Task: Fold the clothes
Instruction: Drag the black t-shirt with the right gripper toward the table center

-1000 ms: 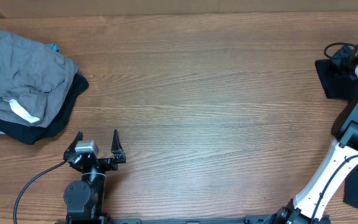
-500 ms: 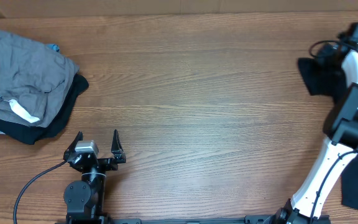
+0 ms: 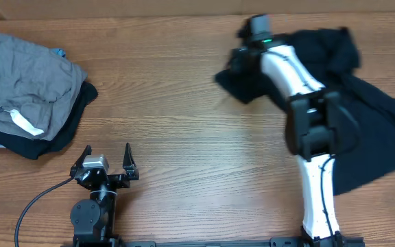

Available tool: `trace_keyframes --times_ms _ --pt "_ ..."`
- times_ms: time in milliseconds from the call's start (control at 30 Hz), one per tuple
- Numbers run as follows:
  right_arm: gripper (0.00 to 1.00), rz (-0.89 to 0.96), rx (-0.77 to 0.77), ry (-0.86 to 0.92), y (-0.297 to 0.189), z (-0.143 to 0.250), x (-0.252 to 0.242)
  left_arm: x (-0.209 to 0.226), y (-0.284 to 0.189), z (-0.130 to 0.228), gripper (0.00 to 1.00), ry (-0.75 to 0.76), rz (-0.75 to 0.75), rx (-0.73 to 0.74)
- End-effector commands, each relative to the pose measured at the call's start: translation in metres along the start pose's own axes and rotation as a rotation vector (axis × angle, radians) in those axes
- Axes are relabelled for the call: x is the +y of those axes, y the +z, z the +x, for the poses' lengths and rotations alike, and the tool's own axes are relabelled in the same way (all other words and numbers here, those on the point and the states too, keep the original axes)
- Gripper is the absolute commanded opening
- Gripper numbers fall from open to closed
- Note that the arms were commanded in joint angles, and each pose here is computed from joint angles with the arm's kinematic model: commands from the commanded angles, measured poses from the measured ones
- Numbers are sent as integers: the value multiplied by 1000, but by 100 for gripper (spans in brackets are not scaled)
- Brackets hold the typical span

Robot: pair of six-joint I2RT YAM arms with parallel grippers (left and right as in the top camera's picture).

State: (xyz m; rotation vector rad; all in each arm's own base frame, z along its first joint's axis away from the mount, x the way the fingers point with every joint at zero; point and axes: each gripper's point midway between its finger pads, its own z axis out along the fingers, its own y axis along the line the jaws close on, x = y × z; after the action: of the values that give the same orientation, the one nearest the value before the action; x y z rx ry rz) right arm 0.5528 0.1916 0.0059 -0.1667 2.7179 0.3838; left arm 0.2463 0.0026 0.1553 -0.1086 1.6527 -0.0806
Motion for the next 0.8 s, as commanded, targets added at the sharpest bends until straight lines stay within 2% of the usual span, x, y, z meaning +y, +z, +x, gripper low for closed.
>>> trace_keyframes --times_ms 0,167,333,467,633,767 --pt "4 -95 95 -176 22 52 107 -3 0 0 100 23 14 -6" --pt "4 -148 198 -345 22 120 198 -3 0 0 100 23 14 -6" --pt "4 -195 291 -465 14 181 255 -3 0 0 100 23 14 -6" --pt "4 -241 333 -522 4 212 284 -3 0 0 100 23 14 -6" --pt "4 -363 342 -657 -10 229 315 -3 0 0 100 23 14 -6" --pt "4 -386 305 -686 -10 224 323 -3 0 0 100 23 14 -6"
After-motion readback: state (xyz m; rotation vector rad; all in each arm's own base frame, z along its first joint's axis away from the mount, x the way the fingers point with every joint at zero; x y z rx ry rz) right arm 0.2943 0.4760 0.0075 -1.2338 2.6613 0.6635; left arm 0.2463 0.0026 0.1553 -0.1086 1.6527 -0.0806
